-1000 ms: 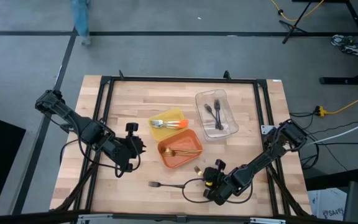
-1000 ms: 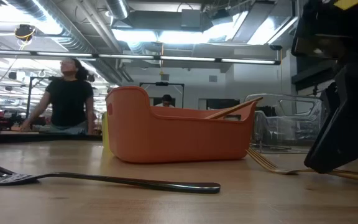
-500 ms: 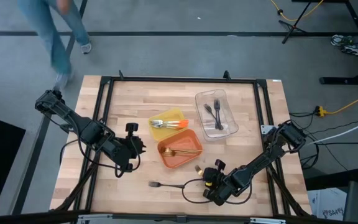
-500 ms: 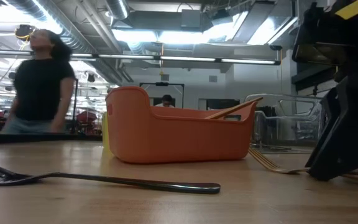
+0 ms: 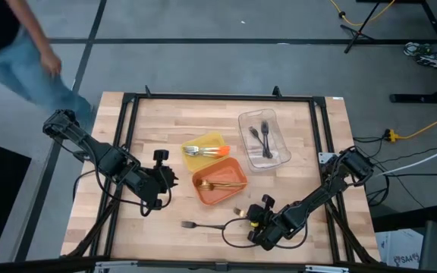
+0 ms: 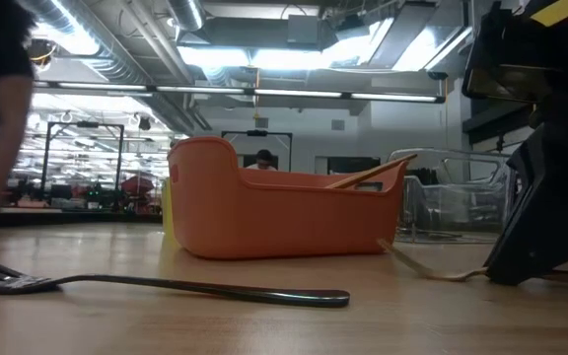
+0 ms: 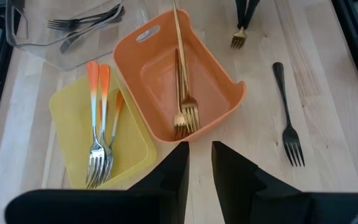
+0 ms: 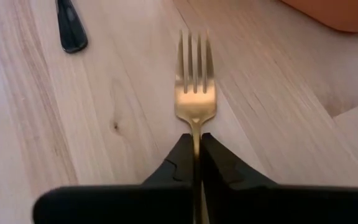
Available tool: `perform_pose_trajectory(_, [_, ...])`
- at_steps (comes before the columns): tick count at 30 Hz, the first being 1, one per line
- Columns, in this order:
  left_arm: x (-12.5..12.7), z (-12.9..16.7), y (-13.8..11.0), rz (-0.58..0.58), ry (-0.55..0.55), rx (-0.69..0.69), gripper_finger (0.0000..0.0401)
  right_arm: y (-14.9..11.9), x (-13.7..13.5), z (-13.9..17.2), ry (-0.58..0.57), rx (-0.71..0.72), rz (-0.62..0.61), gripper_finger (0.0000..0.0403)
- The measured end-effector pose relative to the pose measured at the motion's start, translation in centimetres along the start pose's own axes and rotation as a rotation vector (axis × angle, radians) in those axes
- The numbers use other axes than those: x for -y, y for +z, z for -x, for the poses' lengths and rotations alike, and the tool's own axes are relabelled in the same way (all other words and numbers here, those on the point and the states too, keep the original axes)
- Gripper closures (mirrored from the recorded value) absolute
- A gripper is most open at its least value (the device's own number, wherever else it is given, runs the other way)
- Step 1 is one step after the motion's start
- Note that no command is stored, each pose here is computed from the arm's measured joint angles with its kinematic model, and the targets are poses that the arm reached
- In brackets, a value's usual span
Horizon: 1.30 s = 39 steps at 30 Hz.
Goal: Sort silverware by color (type)
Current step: Put the gold fork into the orange bin
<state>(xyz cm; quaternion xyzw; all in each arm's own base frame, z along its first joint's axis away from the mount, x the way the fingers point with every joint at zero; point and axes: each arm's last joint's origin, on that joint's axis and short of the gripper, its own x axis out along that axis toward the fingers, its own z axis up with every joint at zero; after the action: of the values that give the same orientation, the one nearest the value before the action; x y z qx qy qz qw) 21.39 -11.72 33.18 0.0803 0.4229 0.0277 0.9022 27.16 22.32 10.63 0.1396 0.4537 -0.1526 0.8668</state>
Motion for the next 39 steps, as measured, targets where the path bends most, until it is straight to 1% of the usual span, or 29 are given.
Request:
perform_pose_trajectory(6, [0.0,0.0,0.0,-0.001,0.000,0.000,0.0338,0.0,-0.1,0.0,0.002,-0.001,-0.001,0.0394])
perform_pose_trajectory(12, [0.0,0.0,0.0,0.000,0.000,0.000,0.0338,0.8,-0.7,0.6,0.000,-0.006,0.000,0.0399])
perform_pose_trajectory(18, [0.0,0.0,0.0,0.000,-0.001,0.002,0.0338,2.2,-1.9,2.0,-0.005,-0.081,0.023,0.0401])
perform_pose_trajectory(21, [0.0,0.0,0.0,0.001,-0.001,0.003,0.0338,3.5,-2.7,3.0,0.023,-0.136,0.015,0.0401])
perform_pose_trajectory(23, [0.0,0.0,0.0,0.001,-0.001,0.003,0.0338,4.4,-3.2,3.6,0.048,-0.162,0.035,0.0401])
perform_pose_trajectory(25, [0.0,0.0,0.0,0.001,-0.001,0.004,0.0338,5.4,-3.9,4.3,0.084,-0.158,0.063,0.0401])
perform_pose_trajectory(30, [0.0,0.0,0.1,0.003,-0.002,0.006,0.0338,9.0,-4.9,6.3,0.130,-0.110,0.142,0.0402])
perform_pose_trajectory(35, [0.0,0.0,0.1,0.003,-0.002,0.007,0.0338,13.1,-4.6,7.8,0.130,-0.065,0.233,0.0402])
perform_pose_trajectory(39, [0.0,0.0,0.1,0.003,-0.002,0.007,0.0338,16.0,-3.5,8.3,0.113,-0.038,0.332,0.0402])
